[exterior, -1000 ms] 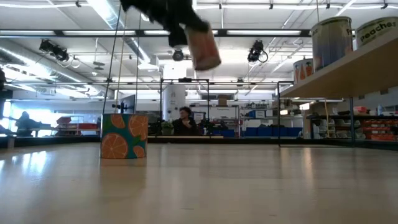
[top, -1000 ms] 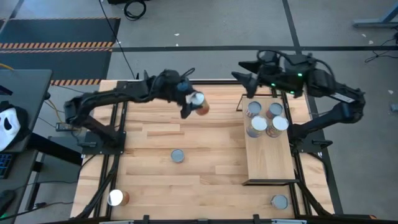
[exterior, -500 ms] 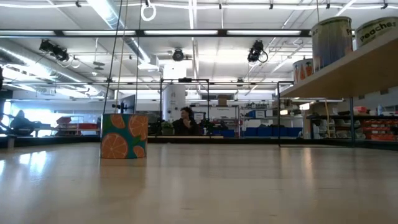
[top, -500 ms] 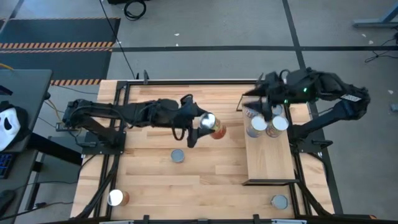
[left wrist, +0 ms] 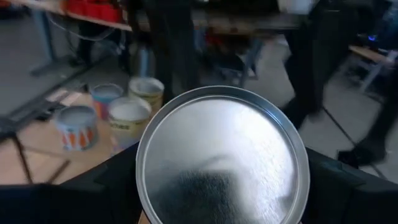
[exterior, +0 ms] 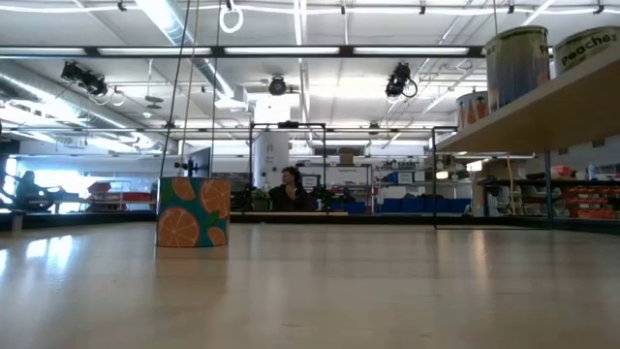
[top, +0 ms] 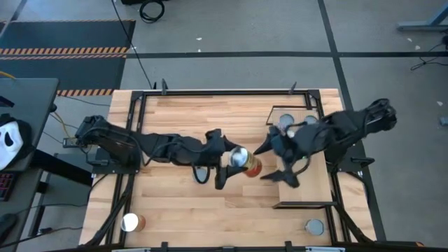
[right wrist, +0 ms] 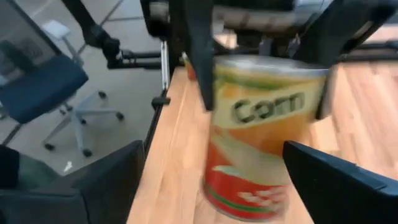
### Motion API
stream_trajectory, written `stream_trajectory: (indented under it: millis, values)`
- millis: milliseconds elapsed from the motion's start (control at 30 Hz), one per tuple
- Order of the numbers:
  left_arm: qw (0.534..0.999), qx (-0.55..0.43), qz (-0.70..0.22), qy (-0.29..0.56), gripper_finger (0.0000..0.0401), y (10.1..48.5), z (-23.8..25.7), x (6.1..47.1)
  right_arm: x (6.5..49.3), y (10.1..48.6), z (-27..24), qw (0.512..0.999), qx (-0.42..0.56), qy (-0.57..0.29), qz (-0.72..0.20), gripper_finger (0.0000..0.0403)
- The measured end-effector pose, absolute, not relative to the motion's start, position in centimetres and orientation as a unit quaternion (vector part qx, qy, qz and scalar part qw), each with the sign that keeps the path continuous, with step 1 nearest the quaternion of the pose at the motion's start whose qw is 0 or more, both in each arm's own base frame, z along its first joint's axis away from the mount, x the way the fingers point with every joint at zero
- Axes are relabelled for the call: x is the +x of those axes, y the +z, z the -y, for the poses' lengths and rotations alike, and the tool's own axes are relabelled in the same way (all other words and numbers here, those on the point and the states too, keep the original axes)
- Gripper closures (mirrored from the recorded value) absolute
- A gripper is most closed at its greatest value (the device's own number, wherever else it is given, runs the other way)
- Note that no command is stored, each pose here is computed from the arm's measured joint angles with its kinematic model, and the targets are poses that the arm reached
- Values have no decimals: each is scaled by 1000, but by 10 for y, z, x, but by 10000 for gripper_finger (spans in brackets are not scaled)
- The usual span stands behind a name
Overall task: Pick and place cans onto a shelf
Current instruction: Put the top canned corn on the shelf
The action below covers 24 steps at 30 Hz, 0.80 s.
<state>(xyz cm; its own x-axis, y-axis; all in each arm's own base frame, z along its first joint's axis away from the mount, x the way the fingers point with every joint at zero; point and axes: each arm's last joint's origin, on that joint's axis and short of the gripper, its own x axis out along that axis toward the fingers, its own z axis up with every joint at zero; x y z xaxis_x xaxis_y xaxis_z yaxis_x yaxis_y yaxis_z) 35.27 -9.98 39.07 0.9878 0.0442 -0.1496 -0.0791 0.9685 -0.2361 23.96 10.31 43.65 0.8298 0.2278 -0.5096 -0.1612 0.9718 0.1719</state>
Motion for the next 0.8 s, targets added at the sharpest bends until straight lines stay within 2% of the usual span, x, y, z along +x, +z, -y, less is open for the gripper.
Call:
stream_trajectory:
  millis: [233, 333, 600, 800]
  values:
    - [993, -112, -32, 19, 85, 396, 114, 352, 261, 418, -114, 948, 72, 66, -304, 13]
    - [994, -106, -12, 17, 85, 397, 115, 356, 270, 416, -118, 952, 71, 70, -290, 17]
    - [994, -101, -28, 18, 85, 390, 114, 360, 273, 415, -118, 955, 64, 57, -284, 23]
    - [994, -101, -31, 15, 85, 390, 114, 360, 275, 417, -108, 957, 67, 36, -278, 53]
